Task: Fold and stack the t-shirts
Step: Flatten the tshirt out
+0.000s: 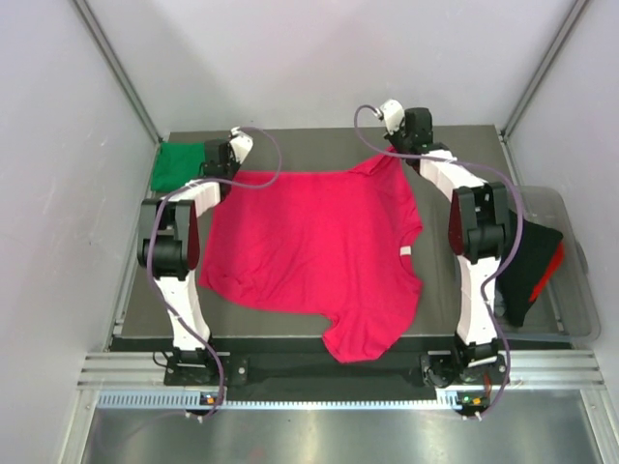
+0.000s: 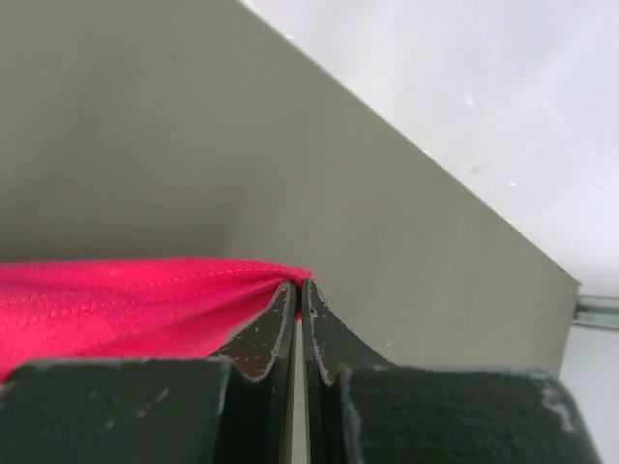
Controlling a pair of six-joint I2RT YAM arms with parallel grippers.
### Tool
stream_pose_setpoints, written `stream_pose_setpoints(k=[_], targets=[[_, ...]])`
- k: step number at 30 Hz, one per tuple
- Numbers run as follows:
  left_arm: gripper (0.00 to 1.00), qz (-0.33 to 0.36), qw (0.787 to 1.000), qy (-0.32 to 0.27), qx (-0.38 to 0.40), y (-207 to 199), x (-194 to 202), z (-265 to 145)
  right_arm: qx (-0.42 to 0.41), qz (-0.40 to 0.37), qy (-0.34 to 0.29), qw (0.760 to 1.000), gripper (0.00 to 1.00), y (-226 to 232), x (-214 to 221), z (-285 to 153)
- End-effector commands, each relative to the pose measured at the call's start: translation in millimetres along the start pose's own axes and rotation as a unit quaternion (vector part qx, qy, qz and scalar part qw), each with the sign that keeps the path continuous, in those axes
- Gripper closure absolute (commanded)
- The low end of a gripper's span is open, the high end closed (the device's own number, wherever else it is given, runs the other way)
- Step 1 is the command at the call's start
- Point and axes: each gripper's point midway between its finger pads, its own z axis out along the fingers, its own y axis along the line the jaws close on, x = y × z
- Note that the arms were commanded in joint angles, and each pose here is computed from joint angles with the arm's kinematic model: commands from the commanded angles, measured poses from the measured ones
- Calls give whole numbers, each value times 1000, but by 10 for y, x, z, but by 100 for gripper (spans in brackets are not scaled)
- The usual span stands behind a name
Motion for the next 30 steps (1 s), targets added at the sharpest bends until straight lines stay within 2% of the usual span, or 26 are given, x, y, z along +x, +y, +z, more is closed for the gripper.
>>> stream_pose_setpoints(k=[1,8,14,20,21,25,30], targets=[[100,-43,994,-73,-74,423,-489,95,110,33,-87,990,100,-609,-696,-56],[100,-53,989,-100,-92,511,-756,411,153,22,-104,983,100,-801,-865,115],[100,-36,985,-133,-107,462,-1001,464,159,20,-119,980,100,-873,-992,90],[100,-37,980,-147,-127,496,-1114,358,149,7,-95,984,100,-786,-824,0],[100,-37,980,-147,-126,499,-1114,335,141,2,-81,987,100,-696,-687,15],[100,-34,983,-148,-102,474,-1133,135,138,-4,-81,987,100,-696,-686,-260],[100,-21,987,-138,-83,363,-948,-49,114,2,-72,991,100,-556,-556,-525]])
